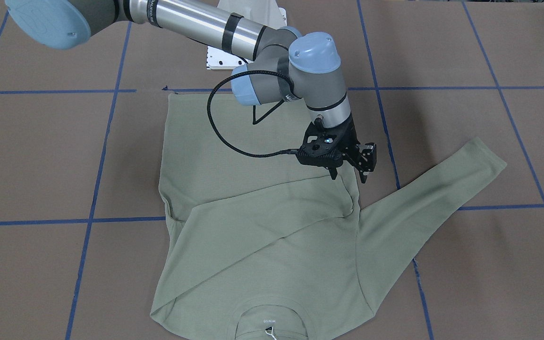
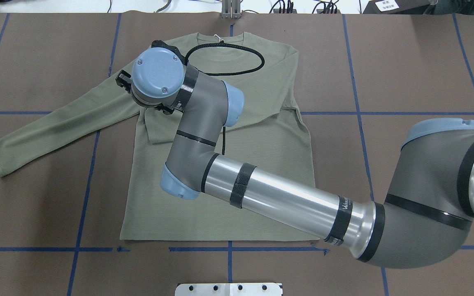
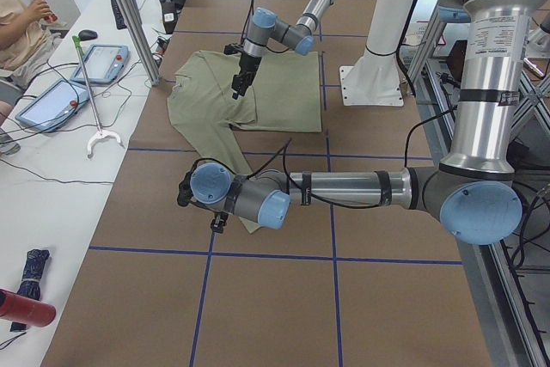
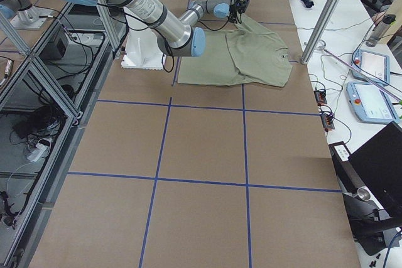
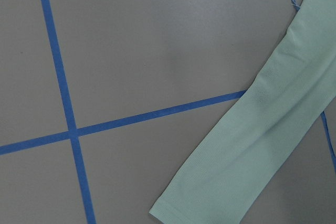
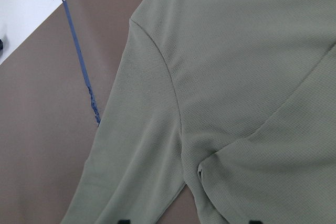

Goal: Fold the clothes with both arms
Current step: 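Grasp the sleeve cuff with the right gripper and fold it across the shirt body, then release the sleeve and lift the right gripper while the left gripper grasps the other cuff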

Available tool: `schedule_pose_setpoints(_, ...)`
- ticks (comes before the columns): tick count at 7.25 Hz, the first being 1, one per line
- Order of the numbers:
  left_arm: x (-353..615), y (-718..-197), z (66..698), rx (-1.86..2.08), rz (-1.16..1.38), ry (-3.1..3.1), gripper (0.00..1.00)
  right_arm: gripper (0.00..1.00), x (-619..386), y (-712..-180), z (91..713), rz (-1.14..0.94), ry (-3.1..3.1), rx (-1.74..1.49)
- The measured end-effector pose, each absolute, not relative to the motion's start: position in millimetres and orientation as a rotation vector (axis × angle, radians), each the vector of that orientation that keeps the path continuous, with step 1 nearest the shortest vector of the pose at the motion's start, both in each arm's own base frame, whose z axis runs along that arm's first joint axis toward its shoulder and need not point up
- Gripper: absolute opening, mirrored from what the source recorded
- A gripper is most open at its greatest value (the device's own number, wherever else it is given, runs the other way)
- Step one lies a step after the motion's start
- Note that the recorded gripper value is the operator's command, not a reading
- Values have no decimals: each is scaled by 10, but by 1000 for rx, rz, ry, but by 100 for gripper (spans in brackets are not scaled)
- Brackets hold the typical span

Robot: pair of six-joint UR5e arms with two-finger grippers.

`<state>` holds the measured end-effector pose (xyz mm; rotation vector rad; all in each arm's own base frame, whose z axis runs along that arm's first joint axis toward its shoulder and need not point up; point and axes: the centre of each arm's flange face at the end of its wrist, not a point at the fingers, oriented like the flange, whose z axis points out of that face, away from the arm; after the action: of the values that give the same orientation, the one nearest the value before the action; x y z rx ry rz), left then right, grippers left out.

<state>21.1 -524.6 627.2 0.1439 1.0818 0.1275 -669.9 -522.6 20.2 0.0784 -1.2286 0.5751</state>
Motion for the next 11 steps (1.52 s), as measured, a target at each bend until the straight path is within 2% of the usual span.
schedule_pose_setpoints(2,494,-5219,6488,95,89,1038,98,99,-5916,-5348,744,569,-1222,-26)
schedule_pose_setpoints(5,1106,-5088,6786,-2,145,1017,89,99,-4620,-5390,1907,529,-1194,-82)
schedule_pose_setpoints(6,1249,-5056,6873,-26,162,1004,89,99,-4347,-5369,2177,499,-1181,-77)
schedule_pose_setpoints(11,1461,-5068,7054,-8,197,939,86,99,-4134,-5335,2390,478,-1169,-61)
